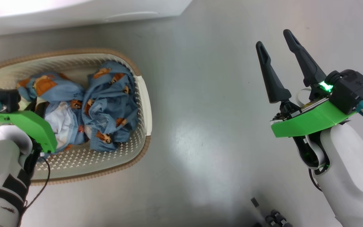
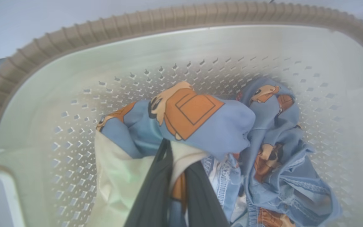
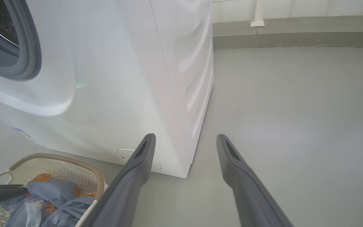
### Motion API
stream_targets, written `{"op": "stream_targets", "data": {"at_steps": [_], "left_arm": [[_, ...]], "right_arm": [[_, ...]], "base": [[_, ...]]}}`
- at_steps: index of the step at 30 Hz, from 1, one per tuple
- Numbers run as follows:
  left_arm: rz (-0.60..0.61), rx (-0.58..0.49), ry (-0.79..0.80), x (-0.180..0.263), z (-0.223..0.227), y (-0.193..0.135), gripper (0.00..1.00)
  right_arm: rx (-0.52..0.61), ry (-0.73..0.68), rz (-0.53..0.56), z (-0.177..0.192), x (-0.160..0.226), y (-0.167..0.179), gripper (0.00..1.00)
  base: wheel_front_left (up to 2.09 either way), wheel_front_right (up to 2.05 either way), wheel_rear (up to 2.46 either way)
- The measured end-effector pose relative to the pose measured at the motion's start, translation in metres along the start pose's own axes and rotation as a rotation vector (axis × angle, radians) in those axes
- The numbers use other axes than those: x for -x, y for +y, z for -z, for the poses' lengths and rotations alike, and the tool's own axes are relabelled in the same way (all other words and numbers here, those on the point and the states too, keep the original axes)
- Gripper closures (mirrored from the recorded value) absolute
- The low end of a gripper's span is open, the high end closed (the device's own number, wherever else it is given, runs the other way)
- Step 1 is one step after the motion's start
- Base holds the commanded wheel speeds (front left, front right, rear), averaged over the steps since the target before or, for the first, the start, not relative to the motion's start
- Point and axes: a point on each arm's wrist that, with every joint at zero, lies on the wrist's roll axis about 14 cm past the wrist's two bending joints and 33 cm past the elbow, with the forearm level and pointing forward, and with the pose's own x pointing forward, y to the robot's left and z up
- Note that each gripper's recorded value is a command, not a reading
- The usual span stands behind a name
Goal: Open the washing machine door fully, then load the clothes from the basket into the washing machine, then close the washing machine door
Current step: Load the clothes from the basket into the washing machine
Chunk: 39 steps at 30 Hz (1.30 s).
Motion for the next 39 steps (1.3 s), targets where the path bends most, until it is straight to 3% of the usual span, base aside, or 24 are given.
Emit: {"op": "stream_targets", "data": {"at_steps": [12, 39], "left_arm": [[-0.029, 0.065, -0.108, 0.043, -0.018, 0.003, 1.00], [-0.063, 0.170, -0.534, 0.182, -0.085, 0.003, 1.00]], "right_arm": [[0.005, -0.075, -0.019, -0.041, 0.006, 0.013, 0.00], [-0.012, -0.175, 0.008, -0.101, 0.097, 0.032, 0.00]], "base": [[0.00, 0.00, 0.00], [0.00, 0.00, 0.00]]}}
